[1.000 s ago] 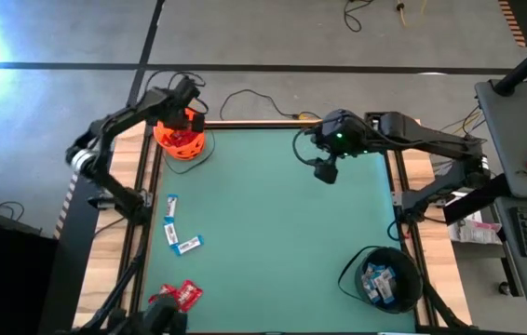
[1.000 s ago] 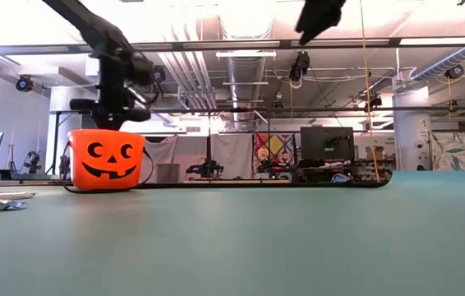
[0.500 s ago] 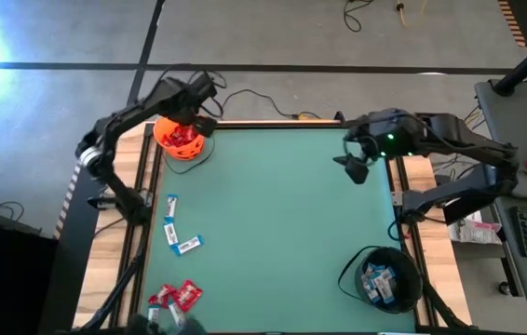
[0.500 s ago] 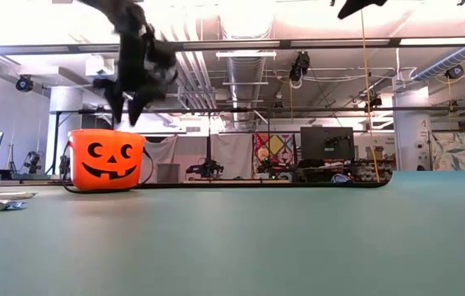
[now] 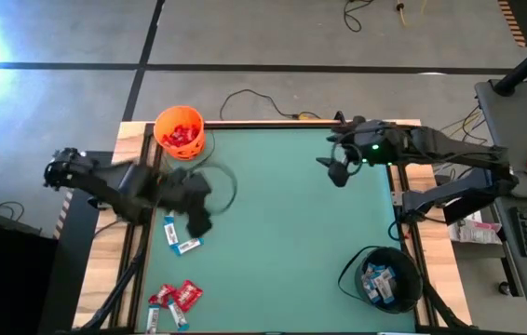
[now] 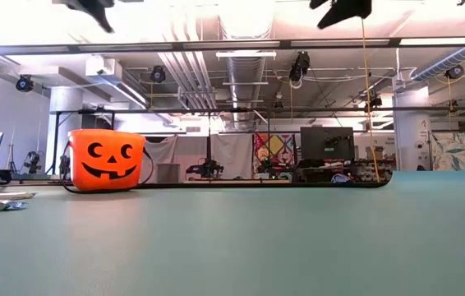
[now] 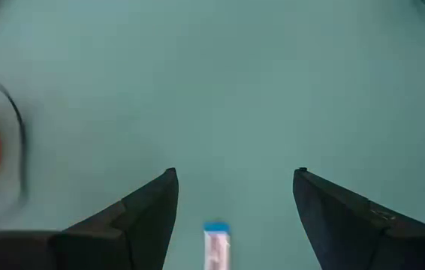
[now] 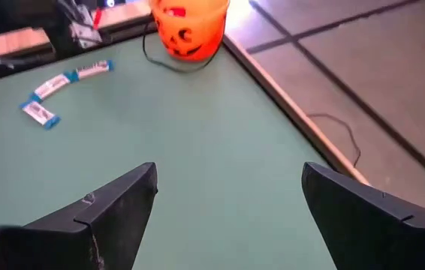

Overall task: Sort candy by brand, put in halloween buckets
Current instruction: Put the red candy into the orange bucket

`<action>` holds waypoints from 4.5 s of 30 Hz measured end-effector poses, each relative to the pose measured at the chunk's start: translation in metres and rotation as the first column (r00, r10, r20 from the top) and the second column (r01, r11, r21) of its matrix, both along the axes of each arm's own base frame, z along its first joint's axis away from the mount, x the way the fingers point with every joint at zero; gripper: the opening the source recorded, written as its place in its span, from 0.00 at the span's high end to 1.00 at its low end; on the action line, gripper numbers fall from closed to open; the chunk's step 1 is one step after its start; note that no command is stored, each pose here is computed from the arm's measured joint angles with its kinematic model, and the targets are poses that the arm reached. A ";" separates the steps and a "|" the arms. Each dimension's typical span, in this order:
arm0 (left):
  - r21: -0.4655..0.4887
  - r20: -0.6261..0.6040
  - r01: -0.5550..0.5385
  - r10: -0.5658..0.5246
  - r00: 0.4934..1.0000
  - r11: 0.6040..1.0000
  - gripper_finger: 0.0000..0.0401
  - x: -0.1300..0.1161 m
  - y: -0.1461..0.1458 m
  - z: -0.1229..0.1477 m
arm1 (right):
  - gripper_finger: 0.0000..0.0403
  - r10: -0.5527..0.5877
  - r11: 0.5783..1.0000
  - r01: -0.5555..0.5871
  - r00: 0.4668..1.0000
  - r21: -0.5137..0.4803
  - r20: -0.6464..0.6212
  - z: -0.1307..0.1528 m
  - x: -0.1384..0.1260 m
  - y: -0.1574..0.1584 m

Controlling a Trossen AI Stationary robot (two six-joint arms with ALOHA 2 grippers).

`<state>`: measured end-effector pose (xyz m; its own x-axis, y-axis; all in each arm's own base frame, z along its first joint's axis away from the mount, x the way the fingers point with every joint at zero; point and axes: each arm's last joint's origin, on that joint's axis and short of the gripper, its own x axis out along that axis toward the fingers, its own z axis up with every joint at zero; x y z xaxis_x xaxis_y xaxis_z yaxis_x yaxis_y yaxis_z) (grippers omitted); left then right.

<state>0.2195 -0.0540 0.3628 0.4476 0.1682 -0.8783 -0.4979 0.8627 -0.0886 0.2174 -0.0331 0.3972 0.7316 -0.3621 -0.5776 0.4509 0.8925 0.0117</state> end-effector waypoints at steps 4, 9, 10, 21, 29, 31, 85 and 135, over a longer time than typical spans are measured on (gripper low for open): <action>-0.044 -0.007 -0.047 0.047 0.999 0.998 0.39 -0.018 -0.046 -0.033 | 0.19 -0.030 0.996 0.033 0.999 0.077 -0.041 -0.015 0.021 0.002; -0.286 -0.077 -0.110 0.091 0.993 0.952 0.39 -0.032 -0.102 -0.081 | 0.19 0.062 0.918 -0.058 0.998 0.392 0.002 -0.015 0.041 0.015; -0.312 -0.078 -0.115 0.095 0.992 0.943 0.39 -0.034 -0.114 -0.090 | 0.19 0.095 0.901 -0.091 0.995 0.425 0.013 -0.012 0.043 0.019; -0.261 -0.435 -0.169 0.040 0.900 0.950 0.39 -0.036 -0.171 -0.182 | 0.19 0.047 0.836 -0.070 0.997 0.545 0.056 -0.003 0.049 0.078; -0.252 -0.441 -0.180 0.052 0.896 0.951 0.39 -0.023 -0.182 -0.214 | 0.19 0.034 0.794 -0.097 0.993 0.601 0.116 0.001 0.051 0.097; -0.273 -0.429 -0.174 0.042 0.902 0.946 0.39 -0.019 -0.186 -0.219 | 0.19 0.039 0.790 -0.104 0.992 0.604 0.120 0.001 0.051 0.099; 0.163 -0.080 -0.775 0.791 0.607 0.611 0.91 -0.089 0.283 -0.102 | 0.19 0.160 0.956 -0.162 0.987 0.244 0.028 0.003 0.037 0.073; -0.223 -0.595 -0.370 0.175 0.784 0.902 0.30 -0.088 -0.152 -0.138 | 0.19 0.282 0.898 -0.223 0.953 0.378 -0.108 -0.071 0.107 0.146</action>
<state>0.1314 -0.2056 0.2245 -0.1482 -0.1169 -0.9820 -0.7539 0.6560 0.0357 0.3249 0.1127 0.3265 0.6608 0.0758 -0.7468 0.2329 0.9251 0.2999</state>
